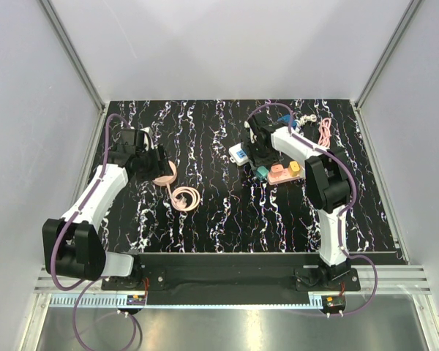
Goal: Insert the plug
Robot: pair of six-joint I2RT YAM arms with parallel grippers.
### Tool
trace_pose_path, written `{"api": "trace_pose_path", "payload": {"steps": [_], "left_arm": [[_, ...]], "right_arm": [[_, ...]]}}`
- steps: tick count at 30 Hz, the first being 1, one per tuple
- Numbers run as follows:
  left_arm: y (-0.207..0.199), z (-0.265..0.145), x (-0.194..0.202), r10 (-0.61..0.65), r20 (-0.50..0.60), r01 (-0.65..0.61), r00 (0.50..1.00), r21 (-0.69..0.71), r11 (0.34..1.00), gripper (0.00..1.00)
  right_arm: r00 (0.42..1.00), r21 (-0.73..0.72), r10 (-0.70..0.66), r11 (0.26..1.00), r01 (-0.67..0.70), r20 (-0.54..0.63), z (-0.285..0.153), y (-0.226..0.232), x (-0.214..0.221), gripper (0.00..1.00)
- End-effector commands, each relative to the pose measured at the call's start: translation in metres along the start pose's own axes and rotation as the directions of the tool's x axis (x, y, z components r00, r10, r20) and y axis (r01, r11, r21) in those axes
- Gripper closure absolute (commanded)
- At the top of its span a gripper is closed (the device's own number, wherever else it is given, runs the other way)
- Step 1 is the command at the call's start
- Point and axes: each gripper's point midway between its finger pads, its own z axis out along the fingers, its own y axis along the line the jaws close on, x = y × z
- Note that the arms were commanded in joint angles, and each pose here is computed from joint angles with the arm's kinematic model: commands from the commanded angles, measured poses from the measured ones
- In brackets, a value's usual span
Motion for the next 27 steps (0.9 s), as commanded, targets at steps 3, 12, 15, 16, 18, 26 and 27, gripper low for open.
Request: {"api": "trace_pose_path", "payload": {"steps": [3,12,15,16,18,26,27], "left_arm": [[-0.010,-0.015,-0.017,0.023,0.062,-0.026,0.998,0.044,0.999,0.26],[-0.014,-0.014,-0.016,0.022,0.051,-0.025,0.998,0.066,0.997,0.26],[-0.016,-0.017,-0.016,0.028,0.054,-0.032,0.998,0.082,0.996,0.26],[-0.018,-0.018,-0.016,0.035,0.057,-0.040,0.998,0.090,0.995,0.26],[-0.025,-0.025,-0.019,0.050,0.078,-0.060,0.996,0.128,0.990,0.26],[-0.084,-0.071,-0.028,0.089,0.113,-0.128,0.990,0.408,0.904,0.23],[-0.099,-0.082,-0.024,0.106,0.100,-0.142,0.989,0.492,0.859,0.23]], "right_arm": [[0.997,0.041,-0.049,0.998,0.051,-0.058,0.005,-0.004,0.012,0.38],[0.994,0.044,-0.064,0.997,0.068,-0.092,0.013,-0.004,0.022,0.45],[0.995,0.045,-0.062,0.997,0.066,-0.082,0.012,-0.004,0.019,0.68],[0.995,0.043,-0.065,0.997,0.068,-0.078,0.010,-0.003,0.017,0.75],[0.996,0.016,-0.056,0.998,0.057,-0.072,-0.002,0.002,0.013,0.91],[0.993,-0.477,0.064,0.879,-0.011,0.097,-0.104,0.089,-0.019,1.00],[0.991,-0.527,0.075,0.850,-0.003,0.115,-0.117,0.098,-0.021,1.00]]}}
